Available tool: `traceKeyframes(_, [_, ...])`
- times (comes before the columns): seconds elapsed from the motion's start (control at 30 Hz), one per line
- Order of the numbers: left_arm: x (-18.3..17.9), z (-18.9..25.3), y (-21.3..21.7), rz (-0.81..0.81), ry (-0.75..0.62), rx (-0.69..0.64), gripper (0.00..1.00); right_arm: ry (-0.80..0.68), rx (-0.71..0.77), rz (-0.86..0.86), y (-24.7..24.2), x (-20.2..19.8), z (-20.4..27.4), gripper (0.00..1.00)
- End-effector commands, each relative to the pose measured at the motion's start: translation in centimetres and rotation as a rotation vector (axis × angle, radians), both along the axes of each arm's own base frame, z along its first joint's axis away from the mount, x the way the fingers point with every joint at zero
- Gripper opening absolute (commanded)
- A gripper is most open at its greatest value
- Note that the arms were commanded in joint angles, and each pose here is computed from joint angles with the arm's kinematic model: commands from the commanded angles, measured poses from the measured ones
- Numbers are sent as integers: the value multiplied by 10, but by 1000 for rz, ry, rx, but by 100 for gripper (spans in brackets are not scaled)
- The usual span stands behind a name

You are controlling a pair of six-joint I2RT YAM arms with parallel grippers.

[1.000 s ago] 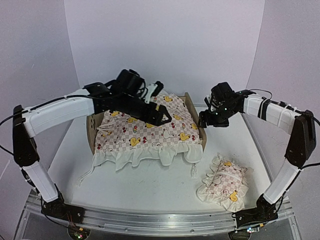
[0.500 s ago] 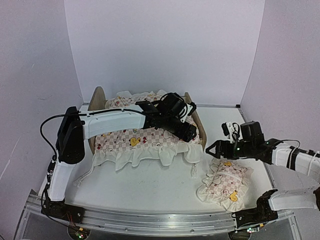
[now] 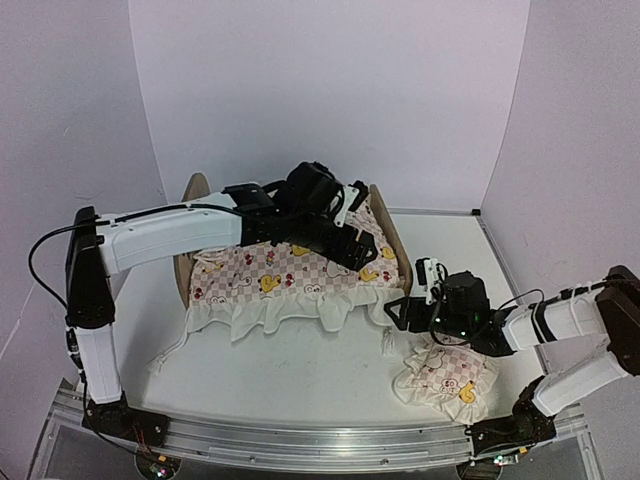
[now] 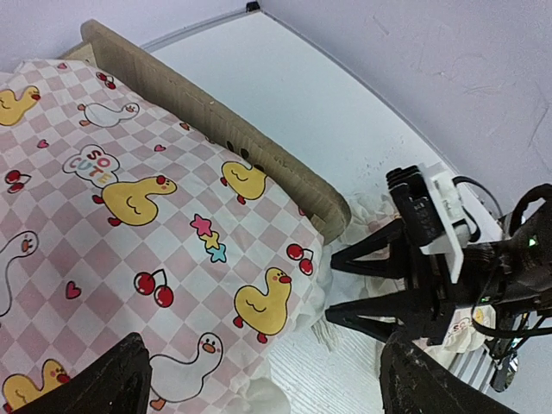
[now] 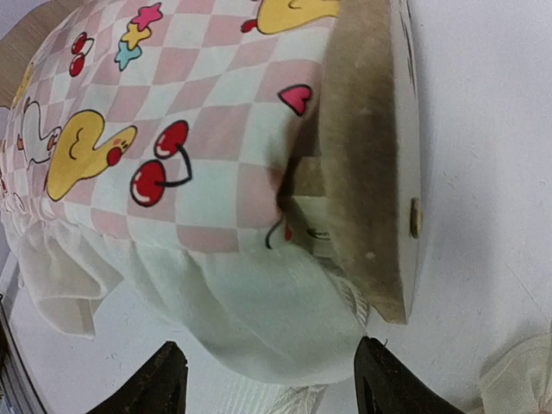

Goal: Set up the pet bed

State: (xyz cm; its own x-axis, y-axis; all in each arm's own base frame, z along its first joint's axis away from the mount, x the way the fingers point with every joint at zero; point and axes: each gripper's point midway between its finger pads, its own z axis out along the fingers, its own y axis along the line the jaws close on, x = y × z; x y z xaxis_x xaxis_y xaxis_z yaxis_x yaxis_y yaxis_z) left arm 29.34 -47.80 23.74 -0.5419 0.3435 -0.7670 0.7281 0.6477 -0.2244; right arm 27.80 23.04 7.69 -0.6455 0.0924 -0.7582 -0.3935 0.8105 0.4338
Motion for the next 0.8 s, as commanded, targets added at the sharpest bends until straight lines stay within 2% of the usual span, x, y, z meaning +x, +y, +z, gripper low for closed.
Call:
traceKeyframes(0.0, [-6, 52, 20, 31, -68, -111, 93, -187, 132, -18, 21, 20, 57, 49])
traceKeyframes(0.13, [-5, 53, 33, 65, -113, -141, 96, -153, 210, 107, 46, 3, 84, 1])
traceKeyframes(0.3, [-8, 41, 43, 72, -157, -185, 95, -62, 318, 239, 76, -13, 151, 0])
traceKeyframes(0.4, [-26, 44, 36, -29, -183, -297, 95, 25, 354, 259, 93, -8, 175, 0])
traceKeyframes(0.53, [-31, 34, 26, -73, -164, -325, 96, 140, 403, 278, 113, -1, 184, 0])
traceKeyframes(0.77, [-15, 23, 19, -7, -136, -318, 93, 157, 428, 275, 118, 1, 192, 0])
